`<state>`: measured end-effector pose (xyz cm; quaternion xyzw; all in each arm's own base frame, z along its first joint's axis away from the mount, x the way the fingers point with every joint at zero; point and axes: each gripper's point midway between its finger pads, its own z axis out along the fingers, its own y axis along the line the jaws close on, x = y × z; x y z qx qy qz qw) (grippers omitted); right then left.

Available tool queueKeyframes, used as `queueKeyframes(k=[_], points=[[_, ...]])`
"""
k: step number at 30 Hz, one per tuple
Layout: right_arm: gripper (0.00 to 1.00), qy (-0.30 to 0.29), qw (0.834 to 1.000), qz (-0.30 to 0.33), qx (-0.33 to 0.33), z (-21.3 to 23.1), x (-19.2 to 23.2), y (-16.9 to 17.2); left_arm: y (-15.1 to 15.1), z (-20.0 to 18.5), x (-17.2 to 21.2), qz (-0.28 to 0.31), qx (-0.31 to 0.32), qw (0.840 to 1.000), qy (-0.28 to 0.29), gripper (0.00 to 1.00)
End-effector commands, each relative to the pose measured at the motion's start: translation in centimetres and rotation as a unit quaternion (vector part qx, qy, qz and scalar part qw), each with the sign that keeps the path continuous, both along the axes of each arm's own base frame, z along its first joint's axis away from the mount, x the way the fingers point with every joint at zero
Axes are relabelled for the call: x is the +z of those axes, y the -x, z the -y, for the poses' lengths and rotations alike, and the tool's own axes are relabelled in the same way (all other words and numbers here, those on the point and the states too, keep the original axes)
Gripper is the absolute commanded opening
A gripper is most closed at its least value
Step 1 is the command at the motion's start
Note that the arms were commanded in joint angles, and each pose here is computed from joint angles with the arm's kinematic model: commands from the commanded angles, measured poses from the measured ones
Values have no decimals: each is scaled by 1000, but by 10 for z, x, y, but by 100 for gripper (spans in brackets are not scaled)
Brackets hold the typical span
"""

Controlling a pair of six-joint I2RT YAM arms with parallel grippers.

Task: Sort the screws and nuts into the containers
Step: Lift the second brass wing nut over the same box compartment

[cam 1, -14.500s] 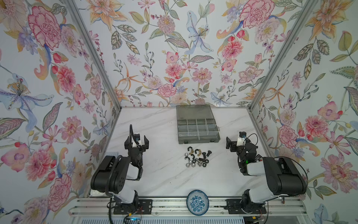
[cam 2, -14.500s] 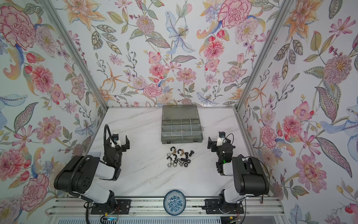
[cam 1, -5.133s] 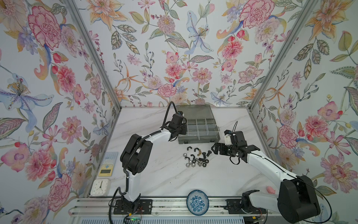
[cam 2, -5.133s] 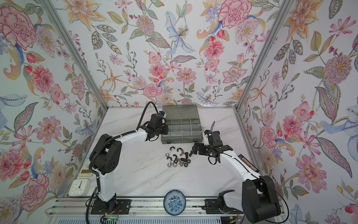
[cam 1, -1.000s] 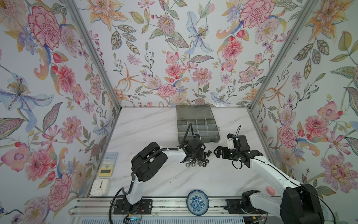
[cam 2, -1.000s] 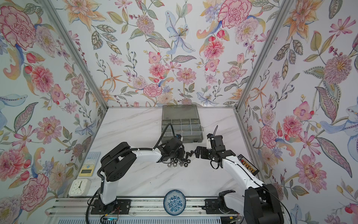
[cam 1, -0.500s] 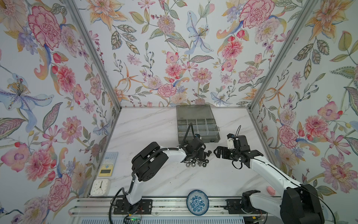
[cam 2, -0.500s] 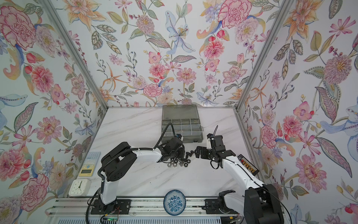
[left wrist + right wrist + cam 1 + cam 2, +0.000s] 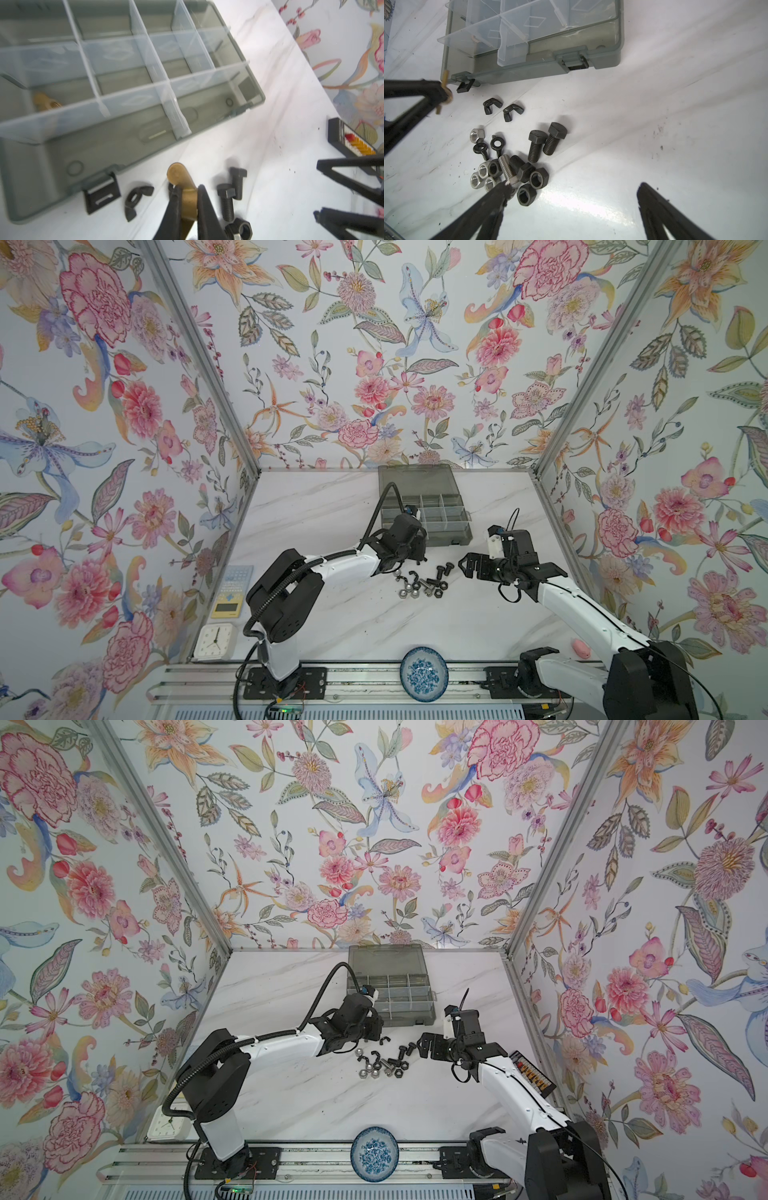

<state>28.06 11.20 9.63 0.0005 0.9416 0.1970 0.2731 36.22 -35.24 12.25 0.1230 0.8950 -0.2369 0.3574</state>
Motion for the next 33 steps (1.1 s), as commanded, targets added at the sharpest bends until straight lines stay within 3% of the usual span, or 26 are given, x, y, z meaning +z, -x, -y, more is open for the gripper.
queueKeyframes(k=[1, 7, 12, 33], points=[[99, -6, 1000, -10, 2, -1, -4, 8, -30, -27, 23, 34, 17, 999, -19, 0], [99, -4, 1000, -8, 1, -1, -4, 9, -78, -56, 28, 46, 41, 998, -26, 0], [99, -3, 1000, -8, -1, 0, -4, 9, -100, -70, 15, 48, 51, 996, -48, 0], [99, 1, 1000, -3, 1, 0, -2, 6, -121, -78, -38, 19, 56, 995, -76, 0]])
